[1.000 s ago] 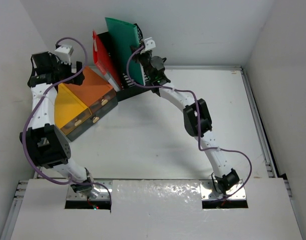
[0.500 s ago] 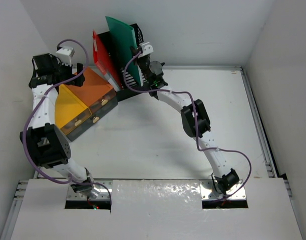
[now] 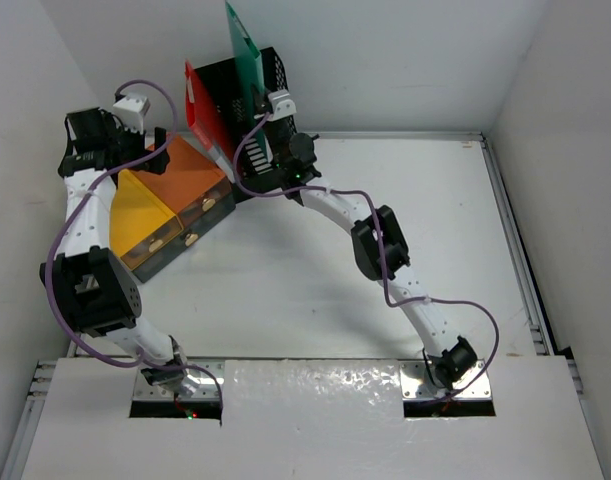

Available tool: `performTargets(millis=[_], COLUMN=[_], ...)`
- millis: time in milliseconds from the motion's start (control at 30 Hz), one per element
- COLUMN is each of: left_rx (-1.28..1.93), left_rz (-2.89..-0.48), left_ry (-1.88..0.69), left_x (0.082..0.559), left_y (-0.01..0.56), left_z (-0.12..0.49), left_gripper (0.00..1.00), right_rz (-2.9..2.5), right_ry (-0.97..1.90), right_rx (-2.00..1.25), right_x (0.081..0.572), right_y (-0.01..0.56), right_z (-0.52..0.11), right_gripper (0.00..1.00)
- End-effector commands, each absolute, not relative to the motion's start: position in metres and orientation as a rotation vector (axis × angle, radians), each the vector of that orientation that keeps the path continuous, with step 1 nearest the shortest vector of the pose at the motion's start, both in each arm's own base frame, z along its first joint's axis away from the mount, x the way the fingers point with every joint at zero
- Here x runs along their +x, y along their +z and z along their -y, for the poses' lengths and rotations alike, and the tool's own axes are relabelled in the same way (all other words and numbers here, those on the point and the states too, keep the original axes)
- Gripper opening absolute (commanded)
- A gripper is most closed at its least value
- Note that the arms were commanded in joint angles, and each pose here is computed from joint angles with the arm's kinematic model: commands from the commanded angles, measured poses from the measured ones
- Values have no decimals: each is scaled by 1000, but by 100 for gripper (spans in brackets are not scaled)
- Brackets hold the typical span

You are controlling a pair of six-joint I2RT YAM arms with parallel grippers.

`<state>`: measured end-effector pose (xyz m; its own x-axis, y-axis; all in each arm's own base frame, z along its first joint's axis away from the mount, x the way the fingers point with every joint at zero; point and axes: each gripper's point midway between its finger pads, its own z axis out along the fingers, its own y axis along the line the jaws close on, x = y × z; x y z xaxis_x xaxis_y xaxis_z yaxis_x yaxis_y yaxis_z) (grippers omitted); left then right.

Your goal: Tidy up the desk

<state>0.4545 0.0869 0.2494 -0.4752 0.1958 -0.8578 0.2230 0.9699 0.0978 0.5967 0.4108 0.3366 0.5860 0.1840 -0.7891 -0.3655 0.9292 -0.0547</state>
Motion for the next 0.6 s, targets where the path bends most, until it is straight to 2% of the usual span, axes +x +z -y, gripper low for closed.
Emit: performTargets(millis=[0, 300, 567], left_rx=[323, 315, 308], left_rz=[-2027, -2051, -2061], left_ry=[-15, -27, -34], left_x=[459, 463, 468], left_y=[258, 246, 248], left_z=[-89, -91, -94], left_gripper=[100, 100, 99], right_rz=[-787, -885, -925], right_ry=[298, 305, 311], right_rx=[-187, -250, -229], right_x=[592, 616, 608], right_y=[359, 277, 243], right_z=[-399, -410, -402], right_gripper=[0, 0, 0])
